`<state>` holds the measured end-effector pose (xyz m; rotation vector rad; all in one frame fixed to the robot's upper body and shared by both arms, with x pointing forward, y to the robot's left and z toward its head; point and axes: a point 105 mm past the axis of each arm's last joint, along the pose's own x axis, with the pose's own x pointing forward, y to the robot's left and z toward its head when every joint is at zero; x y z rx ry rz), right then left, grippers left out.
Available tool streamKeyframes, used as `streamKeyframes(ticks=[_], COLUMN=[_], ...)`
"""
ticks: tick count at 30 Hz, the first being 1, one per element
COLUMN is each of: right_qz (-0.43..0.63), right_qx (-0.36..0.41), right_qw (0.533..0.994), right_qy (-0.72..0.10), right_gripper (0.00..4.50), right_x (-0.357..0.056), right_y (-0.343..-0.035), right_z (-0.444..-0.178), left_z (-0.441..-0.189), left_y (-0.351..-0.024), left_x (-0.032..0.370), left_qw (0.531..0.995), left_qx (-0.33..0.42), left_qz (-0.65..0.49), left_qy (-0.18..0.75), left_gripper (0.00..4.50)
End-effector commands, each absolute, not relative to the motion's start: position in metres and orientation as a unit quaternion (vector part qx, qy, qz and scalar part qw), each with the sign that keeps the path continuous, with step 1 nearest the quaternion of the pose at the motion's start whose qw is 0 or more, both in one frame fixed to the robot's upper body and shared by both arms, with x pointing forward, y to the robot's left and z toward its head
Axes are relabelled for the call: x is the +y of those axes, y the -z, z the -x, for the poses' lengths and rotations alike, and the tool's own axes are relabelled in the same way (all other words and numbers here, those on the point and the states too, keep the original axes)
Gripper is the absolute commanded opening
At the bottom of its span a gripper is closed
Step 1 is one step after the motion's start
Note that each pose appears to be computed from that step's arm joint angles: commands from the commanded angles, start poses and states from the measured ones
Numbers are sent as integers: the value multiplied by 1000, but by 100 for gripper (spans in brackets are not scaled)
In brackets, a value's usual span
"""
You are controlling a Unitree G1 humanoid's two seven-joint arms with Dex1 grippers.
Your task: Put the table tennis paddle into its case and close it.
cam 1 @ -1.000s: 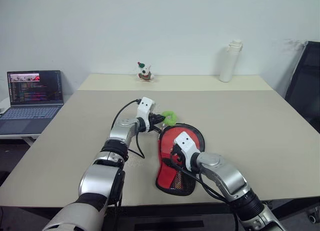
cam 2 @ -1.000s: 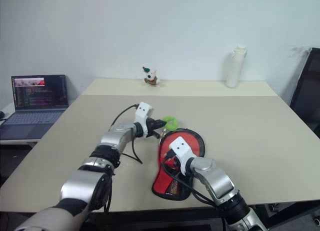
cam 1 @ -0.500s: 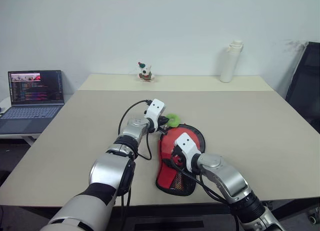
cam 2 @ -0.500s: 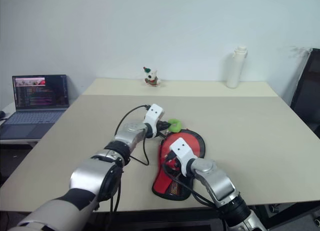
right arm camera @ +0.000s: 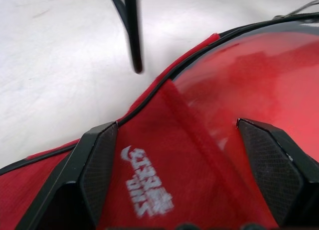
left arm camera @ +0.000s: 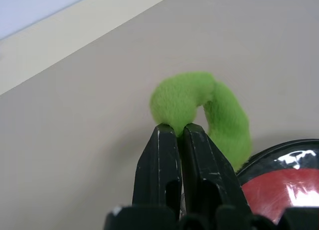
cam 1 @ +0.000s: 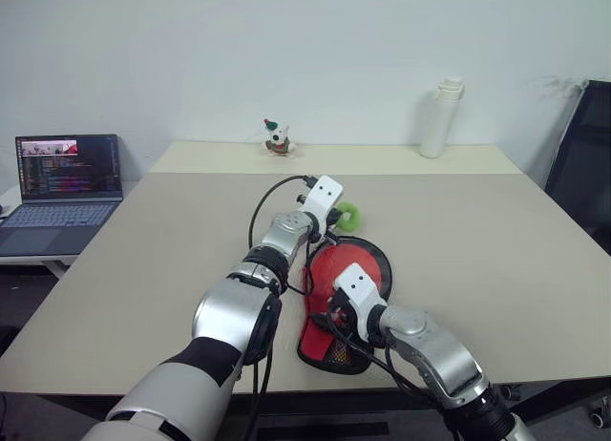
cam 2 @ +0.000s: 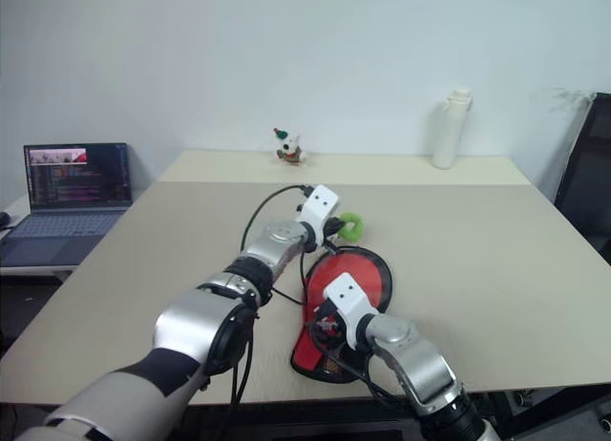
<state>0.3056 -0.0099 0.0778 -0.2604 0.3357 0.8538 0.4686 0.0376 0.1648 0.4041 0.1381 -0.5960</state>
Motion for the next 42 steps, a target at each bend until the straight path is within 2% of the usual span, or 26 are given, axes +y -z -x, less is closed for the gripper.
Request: streamKeyframes(ticks=[1, 12, 15, 22, 32, 35, 41, 42], right_qz=[125, 109, 107, 104, 105, 108, 114, 114], right_qx=[296, 324, 330, 334, 333, 332, 320, 317], right_qw=[854, 844, 843, 843, 844, 845, 849, 851], right_qy=[-409, -412, -411, -408, -407, -406, -404, -404], right_gripper=[412, 412, 412, 412, 412, 412, 412, 412], right_x=[-20, -17, -17, -17, -19, -20, -20, -21], right_y=[-16, -6, -5, -5, -6, -7, -11, -13], right_z=[-276, -243, -237, -233, -236, -239, -248, -251], left_z=[-466, -450, -445, -441, -431, -431, -432, -431], left_y=[-207, -198, -207, -213, -181, -180, -166, -164], left_x=[4, -40, -54, -66, -71, -69, -58, -55], left_qw=[917, 860, 847, 832, 816, 815, 797, 793], left_qx=[-16, -54, -81, -102, -57, -53, -27, -23], left_qz=[-245, -371, -397, -424, -417, -413, -431, -434], left_qy=[313, 345, 345, 343, 397, 402, 422, 427], left_gripper=[4, 4, 4, 4, 4, 82, 294, 294])
